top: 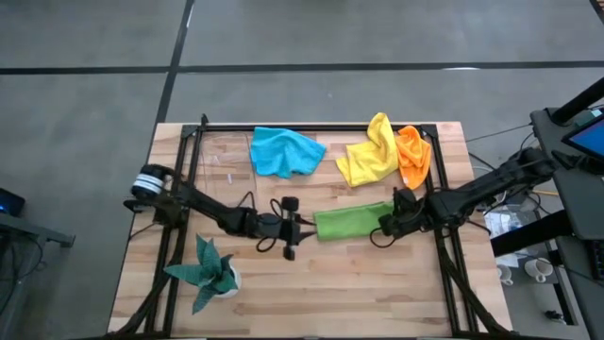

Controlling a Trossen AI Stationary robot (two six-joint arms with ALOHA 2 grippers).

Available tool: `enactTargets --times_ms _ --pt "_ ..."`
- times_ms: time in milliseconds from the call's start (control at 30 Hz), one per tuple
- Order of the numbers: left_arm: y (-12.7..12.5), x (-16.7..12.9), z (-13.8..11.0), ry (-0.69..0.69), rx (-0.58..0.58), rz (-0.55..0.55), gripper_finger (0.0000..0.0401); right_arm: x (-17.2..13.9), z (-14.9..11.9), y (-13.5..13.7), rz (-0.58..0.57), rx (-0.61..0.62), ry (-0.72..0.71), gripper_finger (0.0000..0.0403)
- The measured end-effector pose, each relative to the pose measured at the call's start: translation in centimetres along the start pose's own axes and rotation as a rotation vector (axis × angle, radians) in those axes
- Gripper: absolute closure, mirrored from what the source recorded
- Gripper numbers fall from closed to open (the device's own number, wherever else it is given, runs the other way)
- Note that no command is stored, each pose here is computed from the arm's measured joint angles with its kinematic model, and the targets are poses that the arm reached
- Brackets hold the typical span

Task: Roll microfiber towels into tight, uniform cylinder then place into a basket
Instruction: Roll the green microfiber towel

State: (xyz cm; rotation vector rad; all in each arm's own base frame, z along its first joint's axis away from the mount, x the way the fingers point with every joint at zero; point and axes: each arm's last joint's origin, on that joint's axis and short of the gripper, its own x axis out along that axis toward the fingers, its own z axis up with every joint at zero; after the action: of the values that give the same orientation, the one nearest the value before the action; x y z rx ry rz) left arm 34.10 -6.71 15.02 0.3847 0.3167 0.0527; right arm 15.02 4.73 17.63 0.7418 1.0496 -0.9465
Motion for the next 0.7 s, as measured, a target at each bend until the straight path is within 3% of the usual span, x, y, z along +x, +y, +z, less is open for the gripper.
enactTargets --times_ms 67,133,500,700 --pt "-0.3 1.6 -0.2 -0.035 0.01 0.011 0.0373 0.1 0.0 0.3 -0.003 0.0 -0.001 0.0394" --pt "-0.4 3.0 -0.3 -0.034 0.036 0.017 0.0391 0.2 0.0 0.5 -0.015 0.01 -0.006 0.0394" --pt "3.1 11.3 2.1 0.023 0.067 -0.012 0.0401 0.3 0.2 0.8 0.003 0.035 -0.03 0.0394" --pt "3.9 14.4 2.1 0.057 -0.018 -0.047 0.0401 0.3 0.2 1.1 0.031 0.028 -0.033 0.0394"
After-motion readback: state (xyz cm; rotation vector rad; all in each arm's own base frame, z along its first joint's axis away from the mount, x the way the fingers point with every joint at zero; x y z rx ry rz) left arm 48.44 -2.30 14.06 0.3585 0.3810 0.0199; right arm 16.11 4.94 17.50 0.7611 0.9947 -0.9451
